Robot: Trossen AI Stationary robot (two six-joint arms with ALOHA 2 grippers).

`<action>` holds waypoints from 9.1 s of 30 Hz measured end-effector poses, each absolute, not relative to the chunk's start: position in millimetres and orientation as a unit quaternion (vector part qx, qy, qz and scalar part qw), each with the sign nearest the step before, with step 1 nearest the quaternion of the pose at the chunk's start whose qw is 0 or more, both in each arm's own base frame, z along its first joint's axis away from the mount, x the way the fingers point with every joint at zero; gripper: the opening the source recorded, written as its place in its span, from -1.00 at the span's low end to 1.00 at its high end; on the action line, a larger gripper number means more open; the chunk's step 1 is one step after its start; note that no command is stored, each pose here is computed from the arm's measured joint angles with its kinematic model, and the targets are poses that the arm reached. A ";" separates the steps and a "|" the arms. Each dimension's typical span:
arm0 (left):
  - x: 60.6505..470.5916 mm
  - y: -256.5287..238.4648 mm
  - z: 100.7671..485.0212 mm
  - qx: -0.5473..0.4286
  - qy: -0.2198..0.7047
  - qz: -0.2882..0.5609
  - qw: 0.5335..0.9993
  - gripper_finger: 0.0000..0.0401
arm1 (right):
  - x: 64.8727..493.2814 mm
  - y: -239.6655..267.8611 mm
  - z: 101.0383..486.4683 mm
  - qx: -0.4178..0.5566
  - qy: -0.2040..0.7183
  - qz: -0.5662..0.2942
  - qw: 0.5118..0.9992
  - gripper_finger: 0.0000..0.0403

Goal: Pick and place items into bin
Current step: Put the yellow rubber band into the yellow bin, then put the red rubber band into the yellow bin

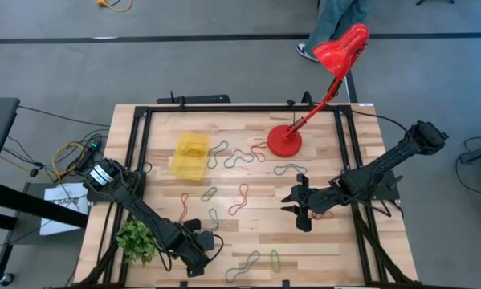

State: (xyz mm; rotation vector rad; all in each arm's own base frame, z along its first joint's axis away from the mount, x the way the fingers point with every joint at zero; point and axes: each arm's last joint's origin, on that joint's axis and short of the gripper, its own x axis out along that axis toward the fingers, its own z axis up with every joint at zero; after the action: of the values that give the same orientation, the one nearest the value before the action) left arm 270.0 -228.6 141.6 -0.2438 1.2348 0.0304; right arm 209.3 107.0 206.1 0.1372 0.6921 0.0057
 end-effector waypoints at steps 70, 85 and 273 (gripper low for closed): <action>298.1 -185.0 261.8 0.241 0.534 0.279 0.761 -1.00 | 209.3 107.2 206.3 0.067 0.339 0.003 0.939 -0.47; 329.3 -43.2 244.2 0.251 0.579 0.424 0.649 -1.00 | 209.3 107.2 206.3 0.067 0.339 0.003 0.939 -0.47; 211.7 -112.2 131.2 -0.227 0.536 0.327 0.745 -0.97 | 209.2 107.1 206.1 0.067 0.339 0.003 0.938 -0.47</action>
State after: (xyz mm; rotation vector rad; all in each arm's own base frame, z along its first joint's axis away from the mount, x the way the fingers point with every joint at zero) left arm 211.7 -112.2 131.2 -0.4965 1.1735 0.7167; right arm 209.2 107.1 206.1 0.1367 0.6924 0.0063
